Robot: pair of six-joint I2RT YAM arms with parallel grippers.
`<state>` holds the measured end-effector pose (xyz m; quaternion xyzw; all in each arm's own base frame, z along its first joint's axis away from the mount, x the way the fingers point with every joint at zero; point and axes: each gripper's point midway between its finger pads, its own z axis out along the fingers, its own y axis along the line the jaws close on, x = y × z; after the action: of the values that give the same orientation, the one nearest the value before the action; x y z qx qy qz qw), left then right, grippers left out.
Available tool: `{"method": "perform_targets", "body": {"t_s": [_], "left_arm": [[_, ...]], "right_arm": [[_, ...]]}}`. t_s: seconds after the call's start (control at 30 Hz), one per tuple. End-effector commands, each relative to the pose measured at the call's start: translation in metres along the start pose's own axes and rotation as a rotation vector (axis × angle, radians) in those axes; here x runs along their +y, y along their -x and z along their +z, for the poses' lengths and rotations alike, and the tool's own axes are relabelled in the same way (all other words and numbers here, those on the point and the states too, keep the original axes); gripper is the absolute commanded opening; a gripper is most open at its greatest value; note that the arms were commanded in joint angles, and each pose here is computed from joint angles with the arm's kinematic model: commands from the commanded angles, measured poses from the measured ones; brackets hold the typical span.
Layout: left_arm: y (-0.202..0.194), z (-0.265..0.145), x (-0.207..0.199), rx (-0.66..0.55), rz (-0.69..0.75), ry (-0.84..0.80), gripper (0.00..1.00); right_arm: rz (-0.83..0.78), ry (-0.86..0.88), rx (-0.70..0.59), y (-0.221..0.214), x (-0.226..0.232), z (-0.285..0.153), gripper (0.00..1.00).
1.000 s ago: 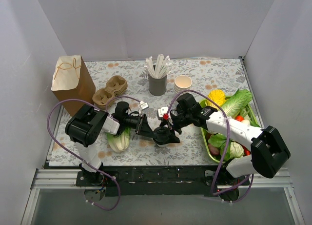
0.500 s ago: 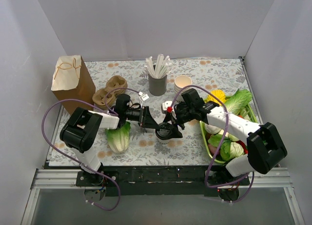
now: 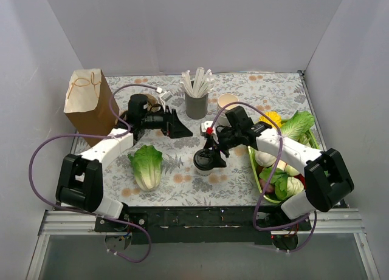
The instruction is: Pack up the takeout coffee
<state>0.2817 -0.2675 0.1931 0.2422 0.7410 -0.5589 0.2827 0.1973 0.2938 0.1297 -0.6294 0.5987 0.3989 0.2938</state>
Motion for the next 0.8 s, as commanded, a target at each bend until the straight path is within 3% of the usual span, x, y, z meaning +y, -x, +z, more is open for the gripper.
{"method": "perform_targets", "body": {"t_s": [0.0, 0.23, 0.77], "left_arm": [[0.030, -0.033, 0.003, -0.071, 0.053, 0.159, 0.98], [0.050, -0.054, -0.003, -0.121, 0.095, 0.255, 0.98], [0.083, -0.087, -0.003, -0.131, 0.167, 0.391, 0.98]], "right_arm": [[0.002, -0.091, 0.043, 0.001, -0.032, -0.006, 0.69], [-0.014, -0.156, 0.015, 0.017, -0.064, -0.010, 0.61], [0.038, -0.222, -0.057, 0.047, -0.165, 0.032, 0.63]]}}
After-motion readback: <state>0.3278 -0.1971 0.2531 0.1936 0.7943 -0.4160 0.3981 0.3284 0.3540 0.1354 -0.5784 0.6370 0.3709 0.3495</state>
